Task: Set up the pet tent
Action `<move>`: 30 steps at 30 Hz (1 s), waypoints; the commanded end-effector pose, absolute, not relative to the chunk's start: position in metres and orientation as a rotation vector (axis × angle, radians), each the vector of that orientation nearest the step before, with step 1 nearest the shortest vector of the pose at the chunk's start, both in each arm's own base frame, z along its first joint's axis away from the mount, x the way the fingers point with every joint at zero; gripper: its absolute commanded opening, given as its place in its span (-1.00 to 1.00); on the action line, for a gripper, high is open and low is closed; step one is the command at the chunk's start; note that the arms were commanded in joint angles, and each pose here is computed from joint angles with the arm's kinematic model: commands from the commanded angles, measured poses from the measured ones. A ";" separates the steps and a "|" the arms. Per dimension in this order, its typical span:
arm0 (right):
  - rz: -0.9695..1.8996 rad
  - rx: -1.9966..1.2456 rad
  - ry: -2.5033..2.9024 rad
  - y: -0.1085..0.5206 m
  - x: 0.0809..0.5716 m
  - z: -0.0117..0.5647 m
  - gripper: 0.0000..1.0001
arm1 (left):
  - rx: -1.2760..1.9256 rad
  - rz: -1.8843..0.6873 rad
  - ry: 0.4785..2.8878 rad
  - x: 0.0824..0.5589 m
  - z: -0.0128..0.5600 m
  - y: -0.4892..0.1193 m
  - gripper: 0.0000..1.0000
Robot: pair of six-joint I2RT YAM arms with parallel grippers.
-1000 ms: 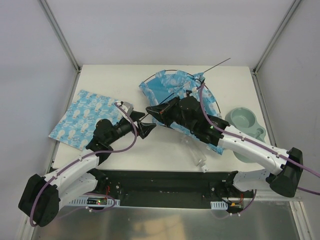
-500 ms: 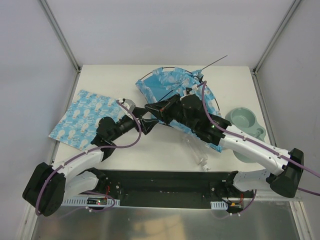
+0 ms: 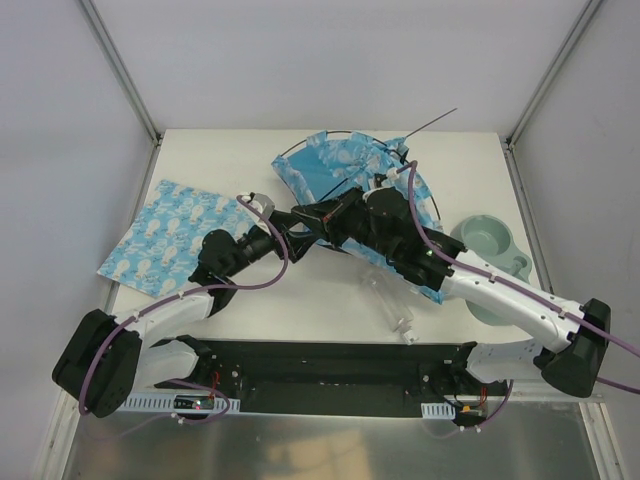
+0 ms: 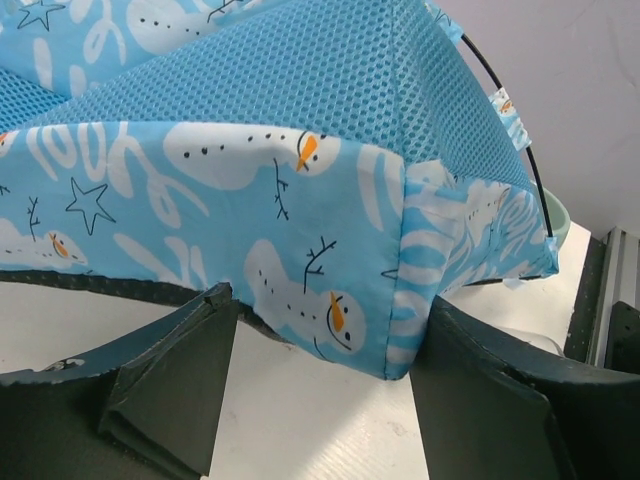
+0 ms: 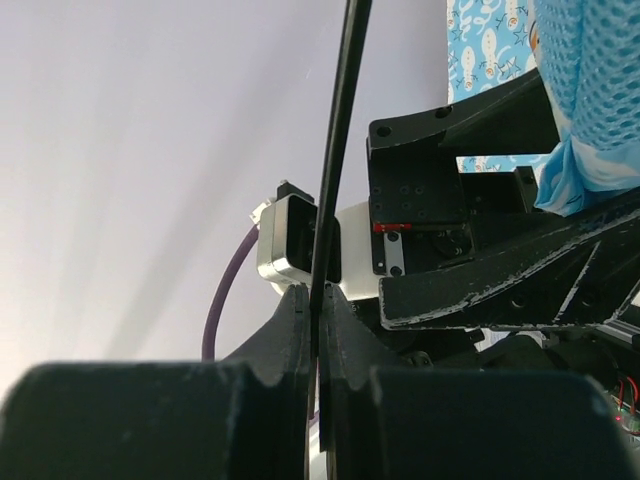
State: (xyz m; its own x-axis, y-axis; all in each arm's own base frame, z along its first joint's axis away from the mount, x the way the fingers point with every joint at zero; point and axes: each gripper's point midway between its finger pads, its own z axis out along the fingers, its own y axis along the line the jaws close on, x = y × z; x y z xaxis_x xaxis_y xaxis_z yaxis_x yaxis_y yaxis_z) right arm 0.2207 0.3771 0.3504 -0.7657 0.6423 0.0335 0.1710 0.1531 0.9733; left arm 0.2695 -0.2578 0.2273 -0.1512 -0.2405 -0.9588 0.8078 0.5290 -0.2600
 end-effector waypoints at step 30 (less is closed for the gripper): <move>1.253 0.708 1.734 0.285 0.280 0.368 -1.00 | 0.595 -1.036 1.389 0.250 0.258 -0.263 -1.00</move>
